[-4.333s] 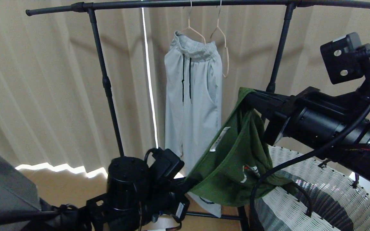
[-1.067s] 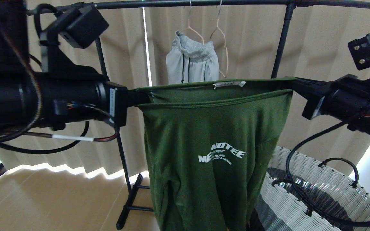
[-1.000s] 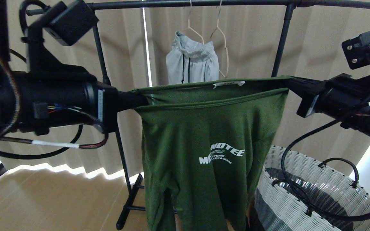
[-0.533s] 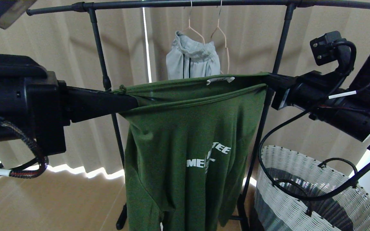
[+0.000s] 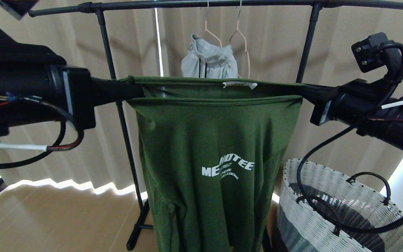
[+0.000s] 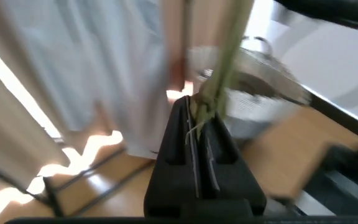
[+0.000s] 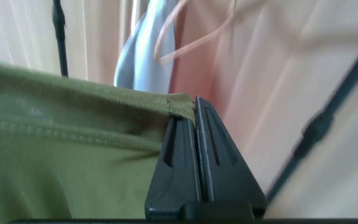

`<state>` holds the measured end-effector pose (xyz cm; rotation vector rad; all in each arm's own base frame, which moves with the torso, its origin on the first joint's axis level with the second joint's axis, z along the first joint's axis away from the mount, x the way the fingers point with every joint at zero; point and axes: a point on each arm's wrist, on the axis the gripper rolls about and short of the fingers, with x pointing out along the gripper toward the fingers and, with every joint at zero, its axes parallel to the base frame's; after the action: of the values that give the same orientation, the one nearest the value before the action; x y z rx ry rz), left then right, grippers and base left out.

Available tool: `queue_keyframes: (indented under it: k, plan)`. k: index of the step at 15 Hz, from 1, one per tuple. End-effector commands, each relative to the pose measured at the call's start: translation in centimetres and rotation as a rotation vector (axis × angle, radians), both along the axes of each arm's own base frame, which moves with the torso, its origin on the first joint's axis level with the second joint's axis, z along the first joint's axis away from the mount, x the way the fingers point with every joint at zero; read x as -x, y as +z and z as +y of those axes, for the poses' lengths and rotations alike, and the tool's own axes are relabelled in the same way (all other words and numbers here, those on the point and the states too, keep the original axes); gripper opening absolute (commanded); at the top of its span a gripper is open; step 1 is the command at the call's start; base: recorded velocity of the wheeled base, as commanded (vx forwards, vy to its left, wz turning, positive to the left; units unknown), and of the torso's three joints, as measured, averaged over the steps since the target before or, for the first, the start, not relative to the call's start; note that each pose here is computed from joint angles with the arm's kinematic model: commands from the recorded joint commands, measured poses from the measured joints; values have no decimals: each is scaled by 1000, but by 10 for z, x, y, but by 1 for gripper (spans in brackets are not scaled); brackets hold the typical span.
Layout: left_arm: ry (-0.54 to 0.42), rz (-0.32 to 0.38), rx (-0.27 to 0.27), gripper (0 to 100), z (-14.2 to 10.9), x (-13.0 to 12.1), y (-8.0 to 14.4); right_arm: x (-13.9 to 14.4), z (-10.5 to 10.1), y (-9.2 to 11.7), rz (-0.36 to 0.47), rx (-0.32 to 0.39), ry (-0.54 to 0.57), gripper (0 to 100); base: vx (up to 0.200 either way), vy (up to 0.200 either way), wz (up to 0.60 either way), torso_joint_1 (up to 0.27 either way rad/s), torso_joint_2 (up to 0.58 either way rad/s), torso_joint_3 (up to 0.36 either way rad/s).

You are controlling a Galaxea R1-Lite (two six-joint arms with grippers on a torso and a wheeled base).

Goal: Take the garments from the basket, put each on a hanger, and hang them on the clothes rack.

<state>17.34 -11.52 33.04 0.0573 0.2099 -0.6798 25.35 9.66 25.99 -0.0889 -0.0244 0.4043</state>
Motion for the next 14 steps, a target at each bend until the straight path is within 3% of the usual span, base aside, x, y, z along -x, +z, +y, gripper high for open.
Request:
queue_keyframes:
  k: [1,3,6,9,14]
  plan:
    - [84,-4,-37,0,-15,-31,-12,28,-12,21,-35,-5,-6,0,0,0,0,0,0,0]
    - [118,-32,-41,0,-25,-40,-22,46,-18,23,-20,0,2,0,0,0,0,0,0,0]
    - [109,-10,-61,0,-27,-39,-41,50,-17,22,-20,-1,17,0,0,0,0,0,0,0]
    - [116,-74,-6,0,-25,-37,-35,46,-16,23,-24,-6,14,0,0,0,0,0,0,0]
    - [111,-79,-5,0,-19,-25,-39,46,-16,20,-26,-9,15,0,0,0,0,0,0,0]
